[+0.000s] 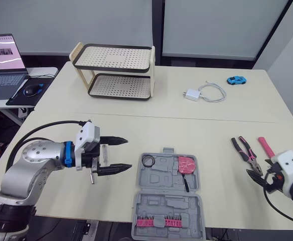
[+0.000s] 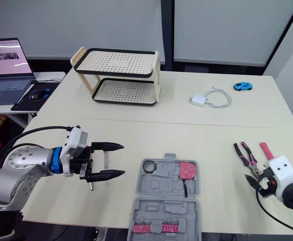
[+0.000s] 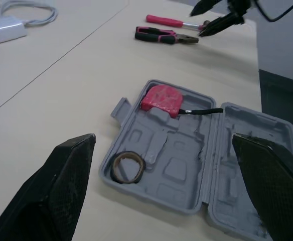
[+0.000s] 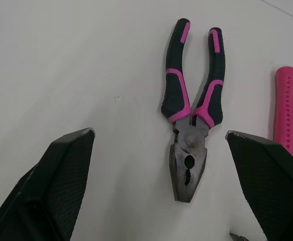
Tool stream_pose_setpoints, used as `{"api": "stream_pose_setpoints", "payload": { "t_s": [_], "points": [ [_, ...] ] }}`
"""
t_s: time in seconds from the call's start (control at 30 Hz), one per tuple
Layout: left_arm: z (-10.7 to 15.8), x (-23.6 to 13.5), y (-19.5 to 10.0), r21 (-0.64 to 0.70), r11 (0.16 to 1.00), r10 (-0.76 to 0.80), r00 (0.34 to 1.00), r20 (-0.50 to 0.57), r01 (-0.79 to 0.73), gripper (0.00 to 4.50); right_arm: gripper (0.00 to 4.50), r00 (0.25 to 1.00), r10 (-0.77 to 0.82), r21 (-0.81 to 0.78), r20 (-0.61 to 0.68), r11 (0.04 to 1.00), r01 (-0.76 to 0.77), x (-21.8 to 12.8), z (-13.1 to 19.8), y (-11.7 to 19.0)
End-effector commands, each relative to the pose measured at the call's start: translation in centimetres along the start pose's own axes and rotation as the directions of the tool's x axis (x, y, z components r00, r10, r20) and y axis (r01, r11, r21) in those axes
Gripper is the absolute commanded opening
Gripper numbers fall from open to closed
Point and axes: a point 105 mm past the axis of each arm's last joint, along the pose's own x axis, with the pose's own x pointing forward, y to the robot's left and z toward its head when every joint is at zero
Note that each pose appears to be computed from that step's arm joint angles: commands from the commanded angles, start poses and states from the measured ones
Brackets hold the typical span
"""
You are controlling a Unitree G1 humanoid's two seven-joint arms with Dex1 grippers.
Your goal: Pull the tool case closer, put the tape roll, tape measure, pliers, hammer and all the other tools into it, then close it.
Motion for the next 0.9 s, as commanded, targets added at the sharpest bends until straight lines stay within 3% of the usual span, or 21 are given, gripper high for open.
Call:
{"api": "stream_pose_setpoints", "payload": {
  "t_s": [0.03,0.27,0.57,0.77,0.9],
  "points": [
    [0.5,0.4,-1.1,0.039,0.993,-0.113,0.993,0.019,0.112,4.50,4.46,0.999,-0.049,0.023,-0.013,0.999,0.049,0.8,-0.2,-0.7],
    [-0.6,0.7,-2.5,0.086,0.968,-0.239,0.970,0.042,0.235,4.50,4.46,0.993,-0.113,0.119,-0.039,0.986,0.117,2.3,-1.1,-2.4],
    [-1.6,1.2,-3.1,0.129,0.944,-0.314,0.947,0.065,0.304,4.50,4.46,0.994,-0.067,0.178,-0.087,0.981,0.082,3.1,-2.6,-2.5],
    [-1.7,1.5,-2.8,0.139,0.942,-0.317,0.946,0.060,0.307,4.50,2.65,0.994,-0.059,0.191,-0.088,0.979,0.075,3.4,-2.8,-2.5],
    [-1.3,1.6,-2.5,0.150,0.943,-0.308,0.950,0.058,0.297,4.50,2.12,0.996,-0.060,0.190,-0.068,0.979,0.072,3.4,-2.6,-2.6]
  ]
}}
